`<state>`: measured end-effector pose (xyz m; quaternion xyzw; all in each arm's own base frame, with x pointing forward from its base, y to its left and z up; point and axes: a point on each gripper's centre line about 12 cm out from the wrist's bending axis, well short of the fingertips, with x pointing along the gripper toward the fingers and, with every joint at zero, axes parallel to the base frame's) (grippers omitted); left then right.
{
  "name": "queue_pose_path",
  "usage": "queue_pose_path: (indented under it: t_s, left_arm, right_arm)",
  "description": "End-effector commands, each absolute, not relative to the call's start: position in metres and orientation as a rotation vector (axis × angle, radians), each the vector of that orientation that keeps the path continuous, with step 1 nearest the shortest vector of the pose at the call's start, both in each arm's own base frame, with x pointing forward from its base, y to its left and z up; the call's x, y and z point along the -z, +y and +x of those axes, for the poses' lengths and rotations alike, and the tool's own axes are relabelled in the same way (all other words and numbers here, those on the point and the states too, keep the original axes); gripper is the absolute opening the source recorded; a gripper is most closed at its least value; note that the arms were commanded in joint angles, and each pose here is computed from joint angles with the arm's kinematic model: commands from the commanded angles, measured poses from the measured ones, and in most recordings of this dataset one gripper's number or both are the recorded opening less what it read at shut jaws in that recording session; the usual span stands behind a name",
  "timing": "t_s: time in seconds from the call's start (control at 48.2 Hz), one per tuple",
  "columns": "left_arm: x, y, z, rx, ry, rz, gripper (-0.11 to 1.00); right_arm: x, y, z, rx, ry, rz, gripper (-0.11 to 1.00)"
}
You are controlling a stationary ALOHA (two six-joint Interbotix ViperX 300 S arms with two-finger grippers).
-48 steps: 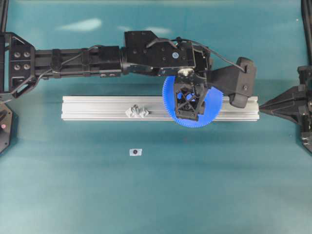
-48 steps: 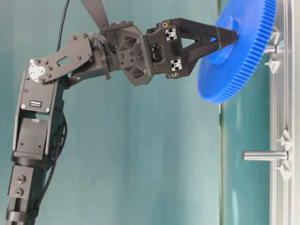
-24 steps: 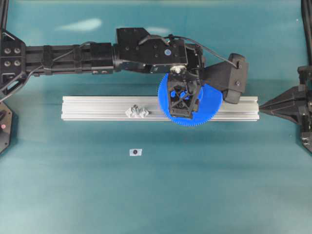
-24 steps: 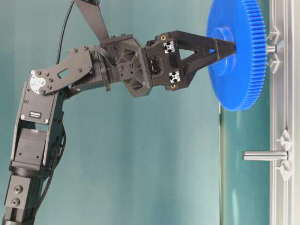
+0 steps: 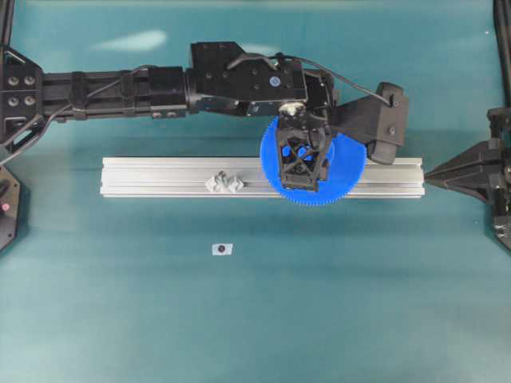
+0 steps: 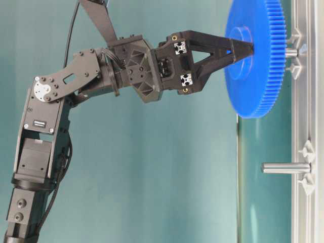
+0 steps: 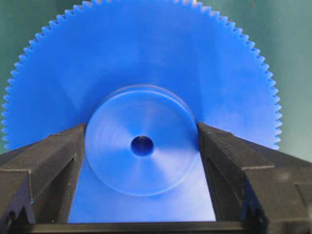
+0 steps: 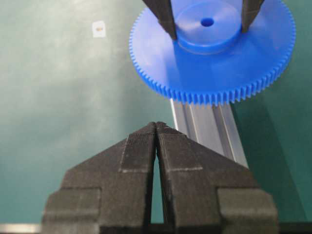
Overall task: Insert the large gear onto the shaft.
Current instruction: 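Align the gear's center hole above the right metal shaft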
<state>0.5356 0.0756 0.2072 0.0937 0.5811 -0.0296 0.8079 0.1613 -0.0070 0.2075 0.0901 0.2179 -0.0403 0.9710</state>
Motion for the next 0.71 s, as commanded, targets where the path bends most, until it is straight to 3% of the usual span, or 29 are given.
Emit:
queue_pose_path:
  t_s: [0.0, 0.685]
  left_arm:
    - [-0.226, 0.097, 0.534, 0.019, 1.201, 0.193, 0.76]
    - [-0.225, 0.082, 0.539, 0.032, 1.195, 0.188, 0.76]
  right_arm:
    - [-0.211, -0.008, 0.163, 0.086, 0.430, 0.196, 0.09]
    - [-0.212, -0.008, 0.163, 0.086, 0.430, 0.195, 0.09]
